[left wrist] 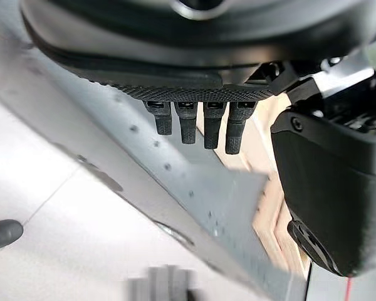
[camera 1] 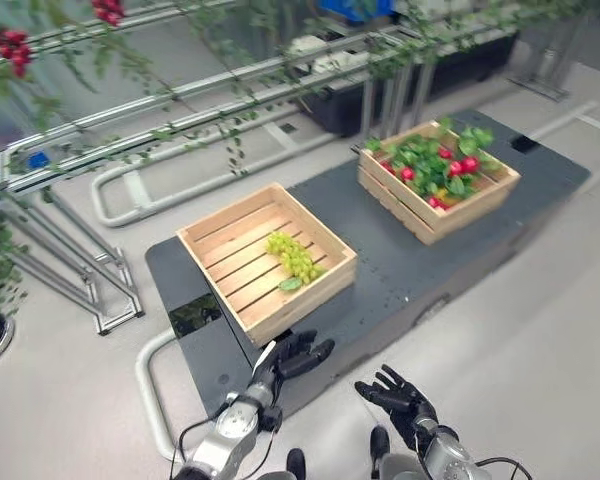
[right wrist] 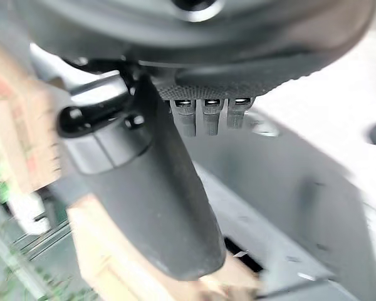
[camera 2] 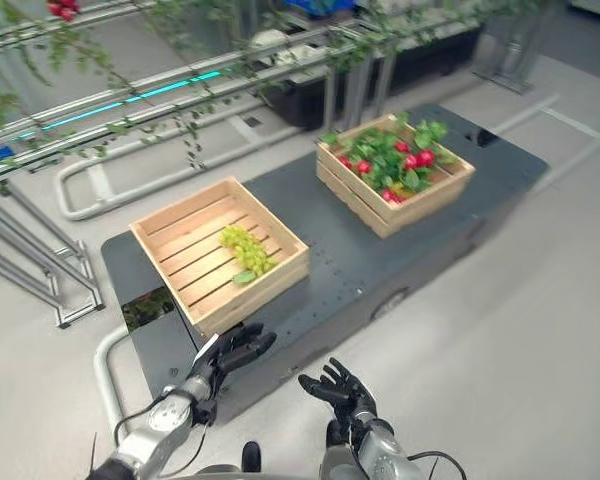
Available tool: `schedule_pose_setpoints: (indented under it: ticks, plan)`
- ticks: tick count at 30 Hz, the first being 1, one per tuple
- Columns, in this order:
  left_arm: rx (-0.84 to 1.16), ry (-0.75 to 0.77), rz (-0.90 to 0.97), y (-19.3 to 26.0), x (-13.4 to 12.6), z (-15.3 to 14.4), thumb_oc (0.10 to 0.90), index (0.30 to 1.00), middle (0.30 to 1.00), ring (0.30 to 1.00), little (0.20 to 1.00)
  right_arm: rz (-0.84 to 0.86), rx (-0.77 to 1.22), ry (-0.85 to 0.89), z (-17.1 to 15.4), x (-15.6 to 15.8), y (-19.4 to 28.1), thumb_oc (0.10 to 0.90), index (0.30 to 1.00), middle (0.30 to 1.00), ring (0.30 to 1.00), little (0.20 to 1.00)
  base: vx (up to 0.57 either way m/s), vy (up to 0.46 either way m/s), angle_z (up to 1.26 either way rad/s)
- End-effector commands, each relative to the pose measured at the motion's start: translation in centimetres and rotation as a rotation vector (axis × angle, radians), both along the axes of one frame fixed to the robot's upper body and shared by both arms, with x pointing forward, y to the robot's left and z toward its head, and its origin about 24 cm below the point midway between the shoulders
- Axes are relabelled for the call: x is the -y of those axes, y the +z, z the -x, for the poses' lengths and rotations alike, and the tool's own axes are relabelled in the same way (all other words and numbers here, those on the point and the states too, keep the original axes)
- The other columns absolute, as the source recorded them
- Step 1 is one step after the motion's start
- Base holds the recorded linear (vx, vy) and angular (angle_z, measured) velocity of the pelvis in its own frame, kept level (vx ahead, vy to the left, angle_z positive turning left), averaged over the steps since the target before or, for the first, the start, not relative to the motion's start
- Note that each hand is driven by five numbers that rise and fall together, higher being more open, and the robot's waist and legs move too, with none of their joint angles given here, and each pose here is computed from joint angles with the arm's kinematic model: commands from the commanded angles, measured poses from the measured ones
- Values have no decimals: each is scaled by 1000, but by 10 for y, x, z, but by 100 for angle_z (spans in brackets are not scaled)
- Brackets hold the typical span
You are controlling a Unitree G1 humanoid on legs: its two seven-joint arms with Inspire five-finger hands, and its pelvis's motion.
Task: Pick up the fruits from the basket on one side to the basket on the other side
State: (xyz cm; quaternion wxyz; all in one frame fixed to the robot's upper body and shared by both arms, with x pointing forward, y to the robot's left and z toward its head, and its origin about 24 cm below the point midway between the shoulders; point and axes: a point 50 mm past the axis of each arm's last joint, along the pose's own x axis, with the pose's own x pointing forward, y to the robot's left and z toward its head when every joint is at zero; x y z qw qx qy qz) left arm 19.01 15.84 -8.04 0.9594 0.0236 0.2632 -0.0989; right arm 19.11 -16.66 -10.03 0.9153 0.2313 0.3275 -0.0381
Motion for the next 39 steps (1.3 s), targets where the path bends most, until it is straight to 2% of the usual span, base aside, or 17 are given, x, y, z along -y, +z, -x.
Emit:
schedule_pose_setpoints:
  ticks: [1,8,12,14,18,19,22,29,34,39]
  plan:
    - [244,-96,41,40,21,-41,800,900,900,900,900,-57,190,-7,-31,-4,28,800,900,900,900,900,89,-56,-2]
    - [206,-59,7,34,5,-31,800,900,900,900,900,-53,157,38,-23,-13,24,800,900,900,900,900,171,-95,9]
    - [253,49,-11,39,-7,-31,800,900,900,900,900,-37,158,38,-18,-19,27,800,900,900,900,900,130,-59,13]
    - [290,56,-4,45,-7,-35,800,900,900,900,900,-26,174,27,-17,-16,29,800,900,900,900,900,-82,-9,24]
    - [385,-16,66,63,7,-55,800,900,900,900,900,1,210,-79,-21,-3,31,800,900,900,900,900,45,199,69]
    - [378,-46,40,65,15,-61,800,900,900,900,900,47,202,-101,-24,-1,29,800,900,900,900,900,128,267,53]
    - [392,-61,25,67,18,-63,800,900,900,900,900,23,203,-123,-25,-3,28,800,900,900,900,900,151,217,0]
    - [402,-81,-28,69,9,-62,800,900,900,900,900,-4,226,-136,-22,-9,28,800,900,900,900,900,124,126,-1]
    - [438,-85,-20,78,11,-65,800,900,900,900,900,13,195,-222,-23,-5,28,800,900,900,900,900,117,110,7]
    - [470,-62,-37,85,5,-67,800,900,900,900,900,16,215,-204,-17,-3,29,800,900,900,900,900,68,-122,12]
